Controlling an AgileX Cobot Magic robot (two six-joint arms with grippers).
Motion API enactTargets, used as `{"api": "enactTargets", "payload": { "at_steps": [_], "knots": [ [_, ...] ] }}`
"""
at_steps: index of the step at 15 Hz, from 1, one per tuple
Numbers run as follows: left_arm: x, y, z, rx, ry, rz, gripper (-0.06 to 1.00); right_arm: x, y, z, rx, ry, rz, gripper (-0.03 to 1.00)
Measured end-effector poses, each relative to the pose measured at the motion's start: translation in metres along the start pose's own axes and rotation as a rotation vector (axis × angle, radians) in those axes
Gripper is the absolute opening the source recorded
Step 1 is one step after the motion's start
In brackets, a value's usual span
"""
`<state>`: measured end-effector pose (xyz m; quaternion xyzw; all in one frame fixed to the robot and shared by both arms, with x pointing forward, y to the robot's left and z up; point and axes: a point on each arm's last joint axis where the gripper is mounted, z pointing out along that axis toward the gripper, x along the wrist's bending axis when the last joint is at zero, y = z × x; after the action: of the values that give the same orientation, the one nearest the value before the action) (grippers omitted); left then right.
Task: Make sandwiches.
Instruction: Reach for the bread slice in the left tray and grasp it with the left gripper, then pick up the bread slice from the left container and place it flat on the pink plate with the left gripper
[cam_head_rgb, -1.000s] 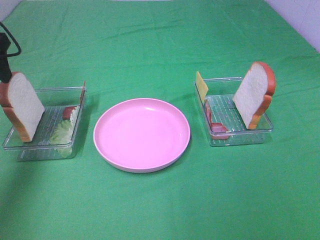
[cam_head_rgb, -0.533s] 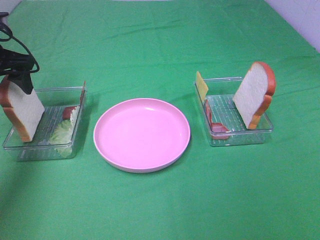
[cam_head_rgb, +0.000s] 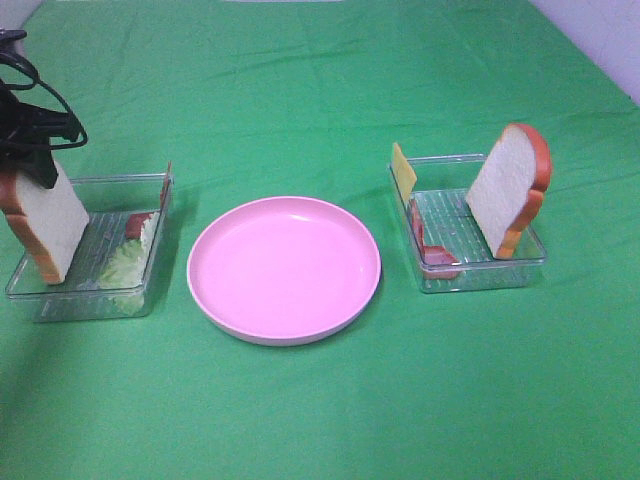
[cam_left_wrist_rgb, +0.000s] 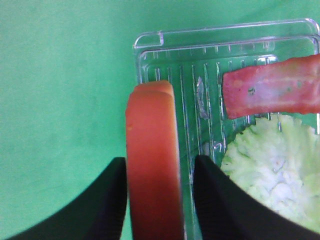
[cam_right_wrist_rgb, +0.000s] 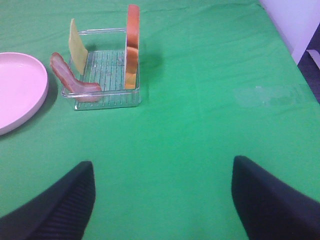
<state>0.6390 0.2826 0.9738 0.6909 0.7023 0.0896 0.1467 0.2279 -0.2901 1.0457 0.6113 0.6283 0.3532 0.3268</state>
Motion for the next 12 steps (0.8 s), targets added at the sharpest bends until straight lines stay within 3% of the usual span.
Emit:
{"api": "enactTargets", "payload": {
  "at_steps": [3,9,12],
  "knots": [
    [-0.001,0.000,0.000,0.000,-0.007,-0.008,0.21,0.000,0.000,0.000,0.000,0.000,0.000,0.72],
    [-0.002,0.003,-0.010,0.044,-0.012,-0.005,0.21,0.000,0.000,0.000,0.000,0.000,0.000,0.72],
    [-0.007,0.016,-0.057,0.031,-0.024,0.009,0.21,0.000,0.000,0.000,0.000,0.000,0.000,0.72]
  ]
}}
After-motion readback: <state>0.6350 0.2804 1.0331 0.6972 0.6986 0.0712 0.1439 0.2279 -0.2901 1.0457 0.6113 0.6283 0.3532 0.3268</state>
